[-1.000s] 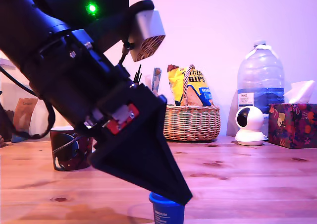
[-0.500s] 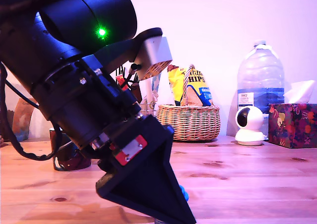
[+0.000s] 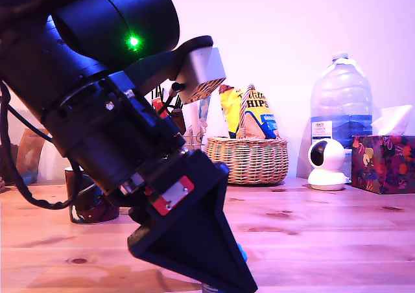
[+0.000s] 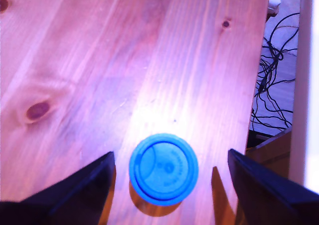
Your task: Pick up the coffee capsules from the table one by one and drop them inside the nearest coffee cup
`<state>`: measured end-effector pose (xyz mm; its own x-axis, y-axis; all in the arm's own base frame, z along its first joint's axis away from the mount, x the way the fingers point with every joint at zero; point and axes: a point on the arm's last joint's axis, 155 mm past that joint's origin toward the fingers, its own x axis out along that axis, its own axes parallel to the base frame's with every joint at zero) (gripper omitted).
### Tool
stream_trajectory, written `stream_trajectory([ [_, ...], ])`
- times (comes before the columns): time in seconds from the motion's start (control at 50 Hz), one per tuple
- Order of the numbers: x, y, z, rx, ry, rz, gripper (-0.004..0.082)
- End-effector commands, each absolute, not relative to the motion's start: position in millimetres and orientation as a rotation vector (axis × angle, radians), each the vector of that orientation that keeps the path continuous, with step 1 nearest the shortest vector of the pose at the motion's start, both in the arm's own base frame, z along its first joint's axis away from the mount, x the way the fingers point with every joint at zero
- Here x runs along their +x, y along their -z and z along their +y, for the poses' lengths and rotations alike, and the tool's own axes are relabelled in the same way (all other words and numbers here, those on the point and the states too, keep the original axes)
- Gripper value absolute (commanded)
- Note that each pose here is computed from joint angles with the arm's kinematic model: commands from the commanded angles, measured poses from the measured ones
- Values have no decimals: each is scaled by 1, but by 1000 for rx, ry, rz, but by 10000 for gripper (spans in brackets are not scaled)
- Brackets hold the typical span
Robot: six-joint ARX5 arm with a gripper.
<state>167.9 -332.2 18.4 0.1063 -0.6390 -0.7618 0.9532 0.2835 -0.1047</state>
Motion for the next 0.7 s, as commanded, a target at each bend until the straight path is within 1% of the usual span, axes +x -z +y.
stream_trajectory([
  [0.0, 165, -6, -327, 477, 1231, 848, 630],
  [0.08, 165, -5, -326, 476, 1230, 850, 547],
  [0.16, 164, -5, -326, 478, 1230, 853, 429],
  [0.22, 164, -5, -325, 481, 1231, 855, 374],
  [0.4, 164, -4, -325, 482, 1231, 856, 300],
  [0.68, 163, -4, -325, 482, 1232, 857, 299],
])
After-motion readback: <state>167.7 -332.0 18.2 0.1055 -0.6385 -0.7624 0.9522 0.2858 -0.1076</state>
